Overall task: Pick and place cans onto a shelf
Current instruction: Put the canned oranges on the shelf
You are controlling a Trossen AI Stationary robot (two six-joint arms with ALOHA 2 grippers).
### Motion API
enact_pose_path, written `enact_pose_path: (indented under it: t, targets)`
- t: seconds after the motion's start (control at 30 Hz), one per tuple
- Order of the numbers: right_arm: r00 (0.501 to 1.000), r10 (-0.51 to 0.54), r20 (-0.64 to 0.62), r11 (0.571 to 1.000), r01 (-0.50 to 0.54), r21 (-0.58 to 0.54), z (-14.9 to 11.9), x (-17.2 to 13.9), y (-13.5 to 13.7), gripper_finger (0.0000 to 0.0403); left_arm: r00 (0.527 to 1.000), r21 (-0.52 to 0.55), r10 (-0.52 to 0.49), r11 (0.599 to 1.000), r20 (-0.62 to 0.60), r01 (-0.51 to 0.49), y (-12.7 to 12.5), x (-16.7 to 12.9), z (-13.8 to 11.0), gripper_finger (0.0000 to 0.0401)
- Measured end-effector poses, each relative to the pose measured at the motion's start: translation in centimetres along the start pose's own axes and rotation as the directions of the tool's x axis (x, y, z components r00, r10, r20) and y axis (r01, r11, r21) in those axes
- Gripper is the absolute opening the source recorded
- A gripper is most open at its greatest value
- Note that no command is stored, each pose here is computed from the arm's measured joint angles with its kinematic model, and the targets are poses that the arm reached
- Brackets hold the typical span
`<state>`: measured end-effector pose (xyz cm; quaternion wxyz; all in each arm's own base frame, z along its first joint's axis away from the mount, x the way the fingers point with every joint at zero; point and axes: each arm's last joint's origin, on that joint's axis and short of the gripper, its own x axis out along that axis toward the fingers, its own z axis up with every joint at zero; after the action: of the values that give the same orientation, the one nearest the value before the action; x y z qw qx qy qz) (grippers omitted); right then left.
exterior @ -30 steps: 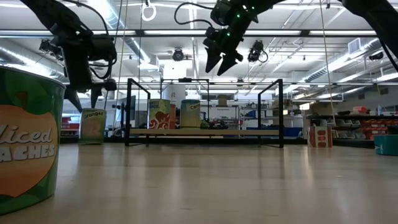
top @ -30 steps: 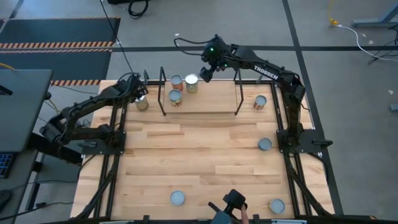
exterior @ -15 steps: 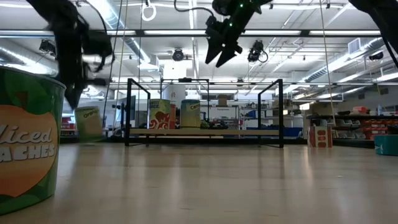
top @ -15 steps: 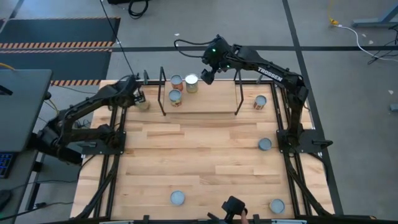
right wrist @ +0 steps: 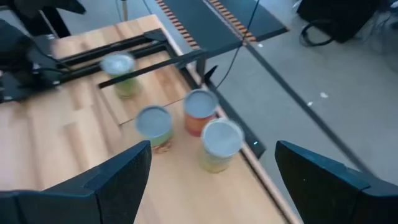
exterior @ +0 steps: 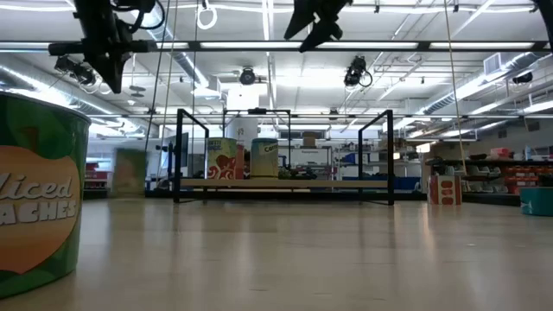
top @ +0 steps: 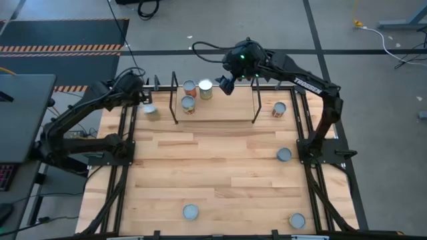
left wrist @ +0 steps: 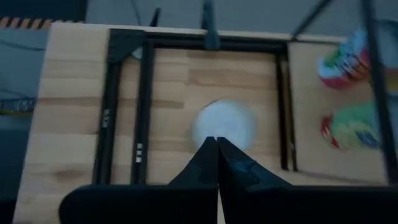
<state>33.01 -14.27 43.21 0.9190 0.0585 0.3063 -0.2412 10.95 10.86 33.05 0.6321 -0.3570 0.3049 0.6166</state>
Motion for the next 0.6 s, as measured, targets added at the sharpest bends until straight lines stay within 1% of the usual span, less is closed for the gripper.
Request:
enact_pose_path:
  t: [0.13,0.23,0.37,0.47,0.6]
  targets:
    - [0.999,0.032,-0.037,0.999,-0.031,0.027,-0.5,-1.0,1.7,0.035,1.0,0.082,-0.017,0.996,-0.024,0.019,-0.6,0.2,-1.2,0.0001]
    - [0.995,0.069,-0.075,0.997,-0.067,0.032,-1.0,-1.5,3.4,0.035,0.999,0.17,-0.02,0.985,-0.034,0.025,-1.0,0.7,-2.1,0.0012]
    - [0.984,0.111,-0.139,0.994,-0.109,0.019,-1.8,-2.0,5.6,0.035,1.0,0.205,-0.012,0.979,-0.006,0.013,-1.3,1.1,-2.6,0.0038]
    - [0.971,0.125,-0.204,0.992,-0.128,0.002,-2.6,-2.5,6.8,0.035,0.999,0.24,-0.04,0.97,0.015,0.036,-1.7,1.6,-2.5,0.0074]
    - [0.962,0.094,-0.257,0.994,-0.105,-0.029,-3.3,-2.8,7.3,0.035,0.995,0.254,-0.103,0.962,-0.012,0.103,-1.5,3.3,-1.7,0.015]
